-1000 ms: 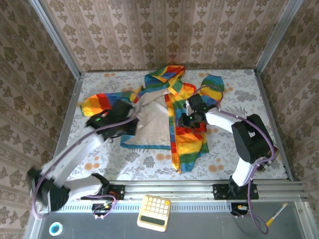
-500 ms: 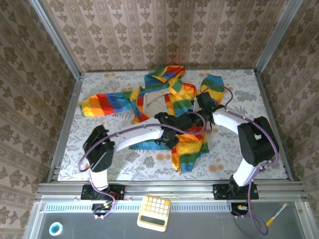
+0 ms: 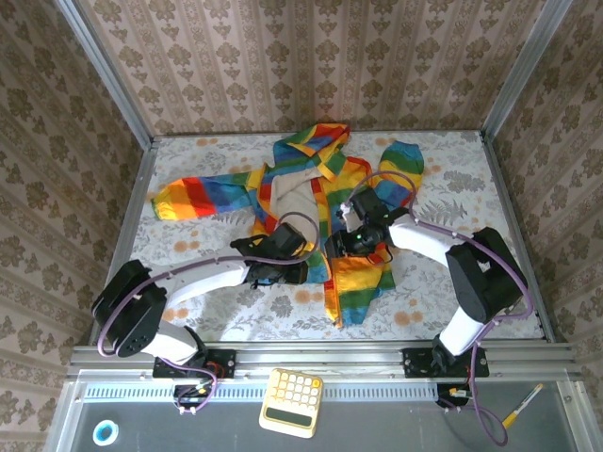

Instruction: Zip up the jacket

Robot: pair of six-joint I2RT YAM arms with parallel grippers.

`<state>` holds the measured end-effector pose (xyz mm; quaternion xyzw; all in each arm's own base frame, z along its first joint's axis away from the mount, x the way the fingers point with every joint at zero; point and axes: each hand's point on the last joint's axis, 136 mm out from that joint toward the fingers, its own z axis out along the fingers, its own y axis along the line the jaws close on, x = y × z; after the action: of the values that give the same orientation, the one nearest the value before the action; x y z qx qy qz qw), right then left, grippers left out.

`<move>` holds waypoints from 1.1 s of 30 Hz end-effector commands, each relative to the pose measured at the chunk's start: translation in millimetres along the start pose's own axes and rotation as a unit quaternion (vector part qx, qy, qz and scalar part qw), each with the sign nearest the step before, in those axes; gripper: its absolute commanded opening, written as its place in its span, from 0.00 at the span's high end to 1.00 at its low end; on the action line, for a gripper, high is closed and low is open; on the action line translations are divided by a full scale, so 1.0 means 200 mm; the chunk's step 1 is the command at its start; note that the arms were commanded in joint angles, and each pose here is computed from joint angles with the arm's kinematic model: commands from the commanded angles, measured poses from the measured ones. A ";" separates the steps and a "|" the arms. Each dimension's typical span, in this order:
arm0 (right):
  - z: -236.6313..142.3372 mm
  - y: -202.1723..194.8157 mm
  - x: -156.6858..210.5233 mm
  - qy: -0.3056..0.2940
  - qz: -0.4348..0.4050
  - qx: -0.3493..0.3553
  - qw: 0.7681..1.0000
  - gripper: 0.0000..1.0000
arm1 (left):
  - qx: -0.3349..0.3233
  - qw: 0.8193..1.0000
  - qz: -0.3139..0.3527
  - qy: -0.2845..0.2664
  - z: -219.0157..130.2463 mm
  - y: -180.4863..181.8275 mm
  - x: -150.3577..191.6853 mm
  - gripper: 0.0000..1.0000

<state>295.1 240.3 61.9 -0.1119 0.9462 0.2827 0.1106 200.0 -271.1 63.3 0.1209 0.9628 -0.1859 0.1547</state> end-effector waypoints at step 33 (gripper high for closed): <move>-0.04 0.52 -0.15 -0.042 0.032 -0.211 0.976 1.00 | 0.259 0.954 -0.031 -0.150 -0.39 -0.05 -0.20 0.51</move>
<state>296.0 306.9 112.0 -0.0973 0.8910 0.4239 0.1299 220.1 -251.4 138.6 0.0845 0.8710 -0.4140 0.2506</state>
